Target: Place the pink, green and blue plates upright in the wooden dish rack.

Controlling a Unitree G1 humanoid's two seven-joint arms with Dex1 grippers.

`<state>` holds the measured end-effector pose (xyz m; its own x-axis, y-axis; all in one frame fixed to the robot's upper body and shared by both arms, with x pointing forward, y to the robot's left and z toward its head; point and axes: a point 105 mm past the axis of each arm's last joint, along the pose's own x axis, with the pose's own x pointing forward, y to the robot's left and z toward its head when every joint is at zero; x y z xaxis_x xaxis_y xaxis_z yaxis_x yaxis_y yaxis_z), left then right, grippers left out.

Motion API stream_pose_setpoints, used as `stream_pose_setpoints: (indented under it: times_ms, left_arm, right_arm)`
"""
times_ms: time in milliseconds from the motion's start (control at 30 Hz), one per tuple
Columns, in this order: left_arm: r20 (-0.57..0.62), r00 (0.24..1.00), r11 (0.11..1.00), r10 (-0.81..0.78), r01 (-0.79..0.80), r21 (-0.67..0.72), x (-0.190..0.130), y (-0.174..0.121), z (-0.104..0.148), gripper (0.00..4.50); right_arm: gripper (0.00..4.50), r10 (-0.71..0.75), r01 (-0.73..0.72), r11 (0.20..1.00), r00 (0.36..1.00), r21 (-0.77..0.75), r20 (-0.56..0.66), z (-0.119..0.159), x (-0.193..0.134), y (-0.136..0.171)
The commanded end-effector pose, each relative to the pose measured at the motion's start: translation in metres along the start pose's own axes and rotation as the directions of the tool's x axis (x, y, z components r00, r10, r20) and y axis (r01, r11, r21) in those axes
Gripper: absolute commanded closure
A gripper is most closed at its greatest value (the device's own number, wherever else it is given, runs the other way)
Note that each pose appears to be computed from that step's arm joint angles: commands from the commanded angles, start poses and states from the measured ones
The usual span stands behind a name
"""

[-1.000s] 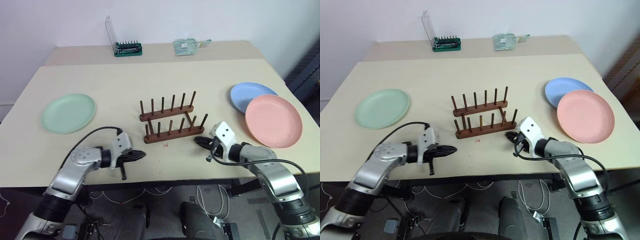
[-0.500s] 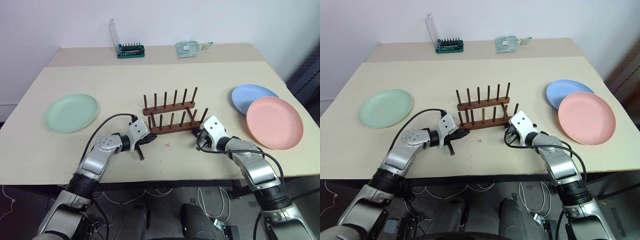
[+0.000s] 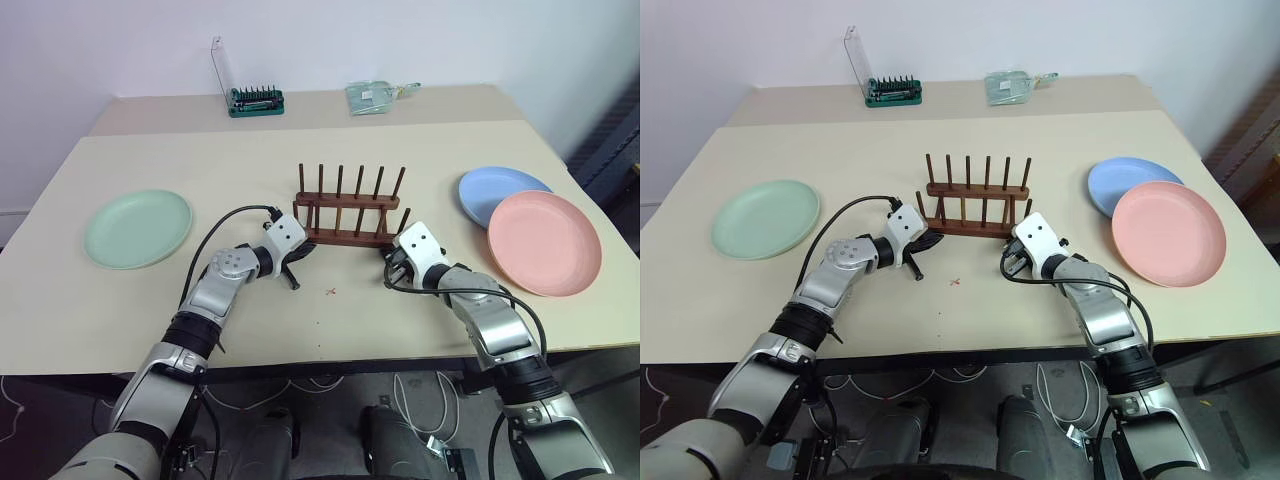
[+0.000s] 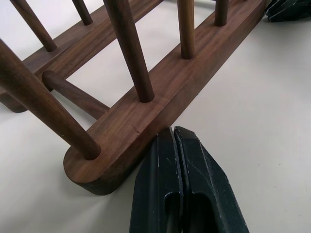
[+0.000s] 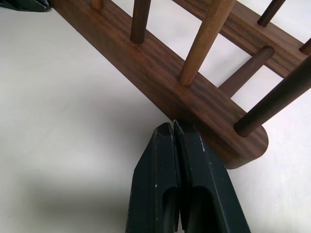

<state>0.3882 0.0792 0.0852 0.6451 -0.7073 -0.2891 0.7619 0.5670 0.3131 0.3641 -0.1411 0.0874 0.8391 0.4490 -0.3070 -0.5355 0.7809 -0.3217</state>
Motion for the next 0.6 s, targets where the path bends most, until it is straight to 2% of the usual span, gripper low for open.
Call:
stream_pose_setpoints:
  times_ms: [33,233,400,533,600]
  left_arm:
    - [-0.029,0.999,1.0,-0.028,0.028,-0.014,-0.003,-0.008,-0.011,4.5]
    - [-0.027,0.999,0.999,-0.047,0.046,-0.021,-0.011,-0.013,-0.015,4.5]
    - [-0.018,0.999,0.999,-0.035,0.034,-0.027,-0.014,-0.013,-0.012,4.5]
    - [0.046,0.998,0.998,-0.05,0.052,-0.027,-0.021,-0.015,0.001,4.5]
    - [0.135,0.986,0.994,-0.094,0.1,-0.04,-0.026,-0.023,0.021,4.5]
  right_arm:
    - [4.46,-0.028,0.028,1.0,0.999,-0.011,0.033,0.009,0.0,-0.006]
    - [4.46,-0.091,0.092,0.996,0.996,-0.004,0.022,0.006,0.005,-0.021]
    - [4.46,-0.085,0.085,0.996,0.996,-0.013,0.041,0.01,0.003,-0.021]
    - [4.46,0.003,0.008,0.996,0.993,-0.087,0.116,0.028,-0.023,-0.022]
    - [3.96,0.035,-0.02,0.994,0.99,-0.108,0.138,0.039,-0.05,-0.03]
